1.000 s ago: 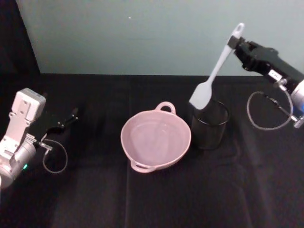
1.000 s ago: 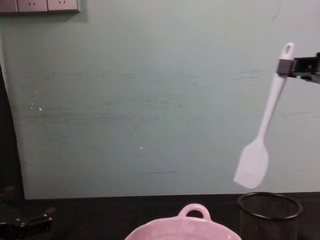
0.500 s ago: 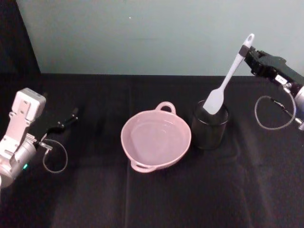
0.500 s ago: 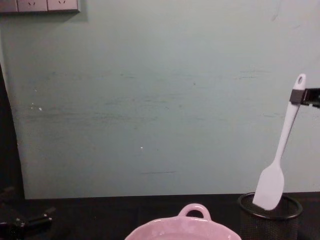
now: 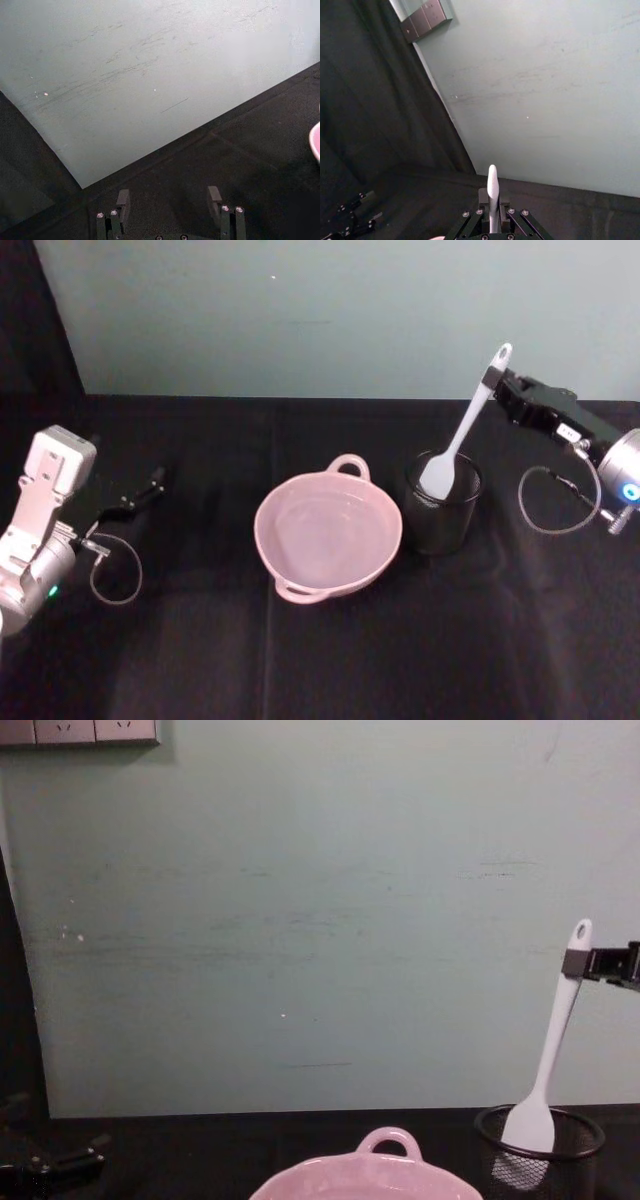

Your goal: Use the one hand to pick up the spoon and stir the clear water in the bowl.

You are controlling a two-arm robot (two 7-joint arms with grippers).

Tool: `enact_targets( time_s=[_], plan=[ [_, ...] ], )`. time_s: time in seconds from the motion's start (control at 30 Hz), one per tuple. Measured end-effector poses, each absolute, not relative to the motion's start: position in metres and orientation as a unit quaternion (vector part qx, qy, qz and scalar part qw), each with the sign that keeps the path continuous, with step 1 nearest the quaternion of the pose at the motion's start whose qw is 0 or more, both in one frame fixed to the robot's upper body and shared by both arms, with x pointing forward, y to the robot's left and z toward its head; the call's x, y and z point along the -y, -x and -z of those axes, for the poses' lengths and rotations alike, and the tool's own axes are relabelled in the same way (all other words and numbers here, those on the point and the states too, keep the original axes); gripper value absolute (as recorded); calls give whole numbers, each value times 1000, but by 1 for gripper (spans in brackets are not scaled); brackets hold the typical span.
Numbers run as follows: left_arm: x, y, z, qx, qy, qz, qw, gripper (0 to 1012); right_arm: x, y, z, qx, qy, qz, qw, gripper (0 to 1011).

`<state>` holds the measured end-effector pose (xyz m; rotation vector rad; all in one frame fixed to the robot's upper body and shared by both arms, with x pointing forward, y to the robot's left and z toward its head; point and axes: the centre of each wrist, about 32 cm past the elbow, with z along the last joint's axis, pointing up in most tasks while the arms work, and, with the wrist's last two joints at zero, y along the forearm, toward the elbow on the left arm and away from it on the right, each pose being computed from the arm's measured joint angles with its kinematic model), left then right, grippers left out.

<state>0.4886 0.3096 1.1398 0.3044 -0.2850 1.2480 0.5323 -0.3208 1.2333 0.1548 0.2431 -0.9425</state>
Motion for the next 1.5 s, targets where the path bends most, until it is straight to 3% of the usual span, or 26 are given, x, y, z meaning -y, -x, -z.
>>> enact_targets(
  time_s=[0.53, 1.5],
  plan=[
    [-310, -489, -1140, 132, -141, -580, 791, 1011, 322, -536, -1213, -145, -69, 457, 875, 114],
    [-310, -489, -1140, 132, -141, -580, 791, 1011, 322, -533, -1201, -160, -61, 457, 873, 114]
  ],
)
